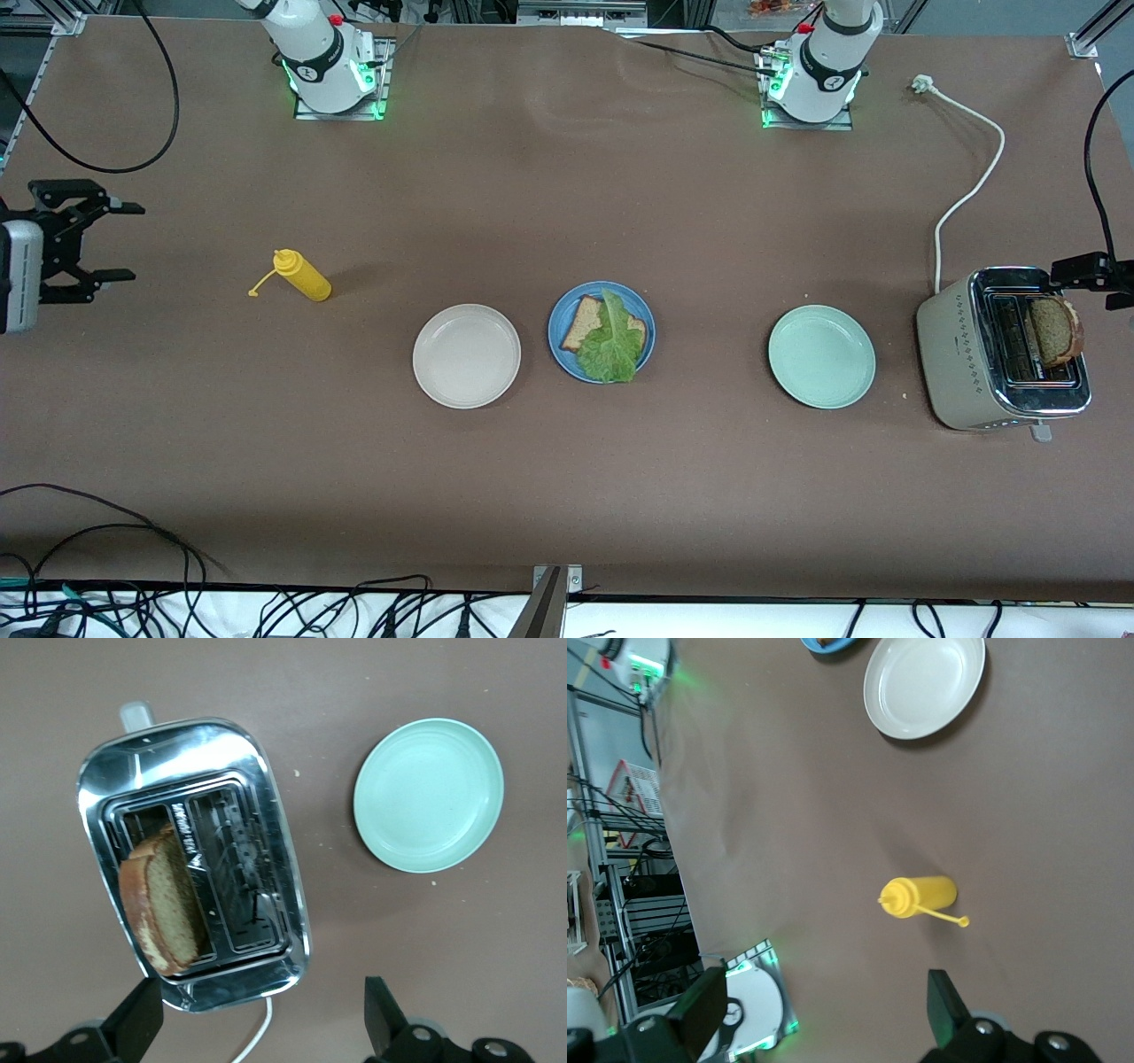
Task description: Make sandwich in blue plate with both arms
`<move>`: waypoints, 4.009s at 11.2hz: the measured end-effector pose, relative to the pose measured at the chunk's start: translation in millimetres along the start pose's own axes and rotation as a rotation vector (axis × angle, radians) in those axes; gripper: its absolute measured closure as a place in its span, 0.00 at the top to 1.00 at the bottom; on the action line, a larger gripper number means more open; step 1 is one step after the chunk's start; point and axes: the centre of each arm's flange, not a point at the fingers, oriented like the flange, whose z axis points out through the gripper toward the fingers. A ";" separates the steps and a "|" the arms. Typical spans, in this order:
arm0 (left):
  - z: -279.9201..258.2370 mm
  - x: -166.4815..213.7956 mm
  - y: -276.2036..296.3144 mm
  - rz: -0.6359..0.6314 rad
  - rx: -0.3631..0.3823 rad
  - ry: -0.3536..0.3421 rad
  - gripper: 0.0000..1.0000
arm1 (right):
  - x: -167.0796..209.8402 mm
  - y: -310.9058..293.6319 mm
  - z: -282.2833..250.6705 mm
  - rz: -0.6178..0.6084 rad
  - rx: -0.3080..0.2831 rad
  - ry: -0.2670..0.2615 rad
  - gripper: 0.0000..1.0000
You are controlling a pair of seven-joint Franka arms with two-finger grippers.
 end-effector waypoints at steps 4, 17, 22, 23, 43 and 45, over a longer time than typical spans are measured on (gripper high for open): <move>16.5 2.6 -24.6 -0.004 -0.009 -0.004 1.00 | 56.9 -72.8 -10.2 0.259 -0.167 -0.160 1.00; 98.5 2.4 -98.7 -0.287 -0.042 -0.021 0.61 | 83.6 -88.2 59.6 0.740 -0.498 -0.107 1.00; 106.1 6.2 -95.0 -0.299 -0.054 -0.042 0.13 | 39.8 -80.6 66.9 0.836 -0.570 -0.045 1.00; 104.3 7.3 -92.2 -0.294 -0.057 -0.047 0.13 | 36.7 -83.3 65.3 0.862 -0.588 -0.045 1.00; -1.5 71.4 256.3 0.223 -0.387 -0.161 0.09 | 10.7 -74.5 51.9 0.966 -0.595 -0.014 1.00; 51.8 95.9 308.5 0.280 -0.520 -0.239 0.09 | 2.7 -69.4 50.2 0.986 -0.591 -0.012 1.00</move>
